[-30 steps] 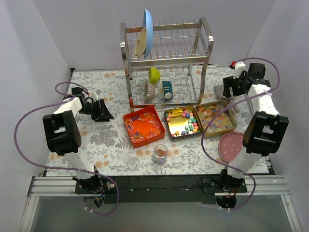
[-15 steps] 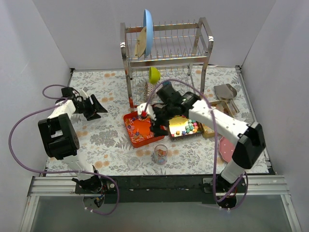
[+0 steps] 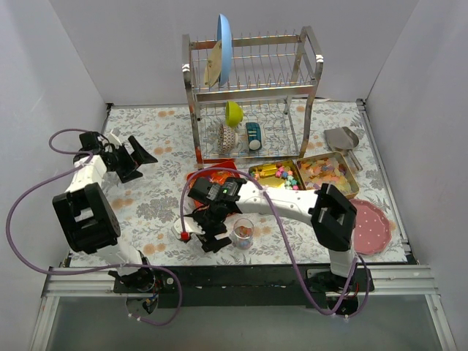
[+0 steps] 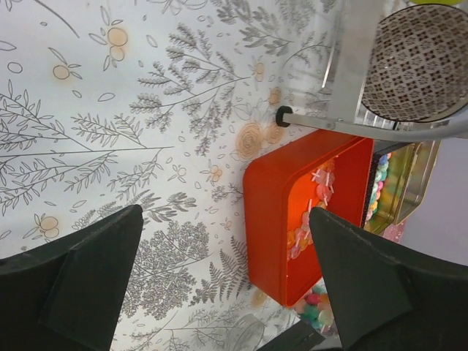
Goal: Pack the candies
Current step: Pick up the box lid from the center of the board, then close the bottle lid on the packing bottle.
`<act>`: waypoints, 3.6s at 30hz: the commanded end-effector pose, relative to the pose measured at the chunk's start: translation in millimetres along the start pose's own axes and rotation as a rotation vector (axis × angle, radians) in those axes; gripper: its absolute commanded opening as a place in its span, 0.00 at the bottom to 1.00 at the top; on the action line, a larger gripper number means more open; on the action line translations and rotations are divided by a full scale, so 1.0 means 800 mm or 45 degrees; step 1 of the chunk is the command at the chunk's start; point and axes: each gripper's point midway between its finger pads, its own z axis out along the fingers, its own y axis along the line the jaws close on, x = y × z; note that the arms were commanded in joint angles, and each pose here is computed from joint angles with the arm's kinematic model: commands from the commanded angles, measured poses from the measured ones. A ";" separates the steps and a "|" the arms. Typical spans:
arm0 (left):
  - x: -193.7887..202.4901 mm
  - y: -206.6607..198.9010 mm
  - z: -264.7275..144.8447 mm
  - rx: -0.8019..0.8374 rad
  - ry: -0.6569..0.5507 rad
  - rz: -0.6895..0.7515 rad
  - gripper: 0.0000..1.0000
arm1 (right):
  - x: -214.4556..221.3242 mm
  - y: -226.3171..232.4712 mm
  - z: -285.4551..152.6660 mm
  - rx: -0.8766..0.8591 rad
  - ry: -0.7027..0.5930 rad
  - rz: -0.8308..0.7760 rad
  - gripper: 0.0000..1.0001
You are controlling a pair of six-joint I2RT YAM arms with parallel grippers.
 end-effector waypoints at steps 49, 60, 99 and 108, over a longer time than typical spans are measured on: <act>0.030 -0.103 -0.066 0.512 -0.183 0.517 0.98 | -0.019 -0.071 -0.088 0.298 0.157 0.054 0.58; 0.060 -0.340 -0.136 1.050 0.292 0.063 0.98 | 0.053 0.031 -0.191 0.324 0.315 0.152 0.61; 0.117 -0.214 -0.104 0.392 -0.374 0.570 0.98 | 0.065 0.067 -0.107 0.223 0.240 0.248 0.63; 0.114 -0.215 -0.109 0.417 -0.390 0.550 0.98 | 0.085 0.065 -0.104 0.259 0.305 0.277 0.64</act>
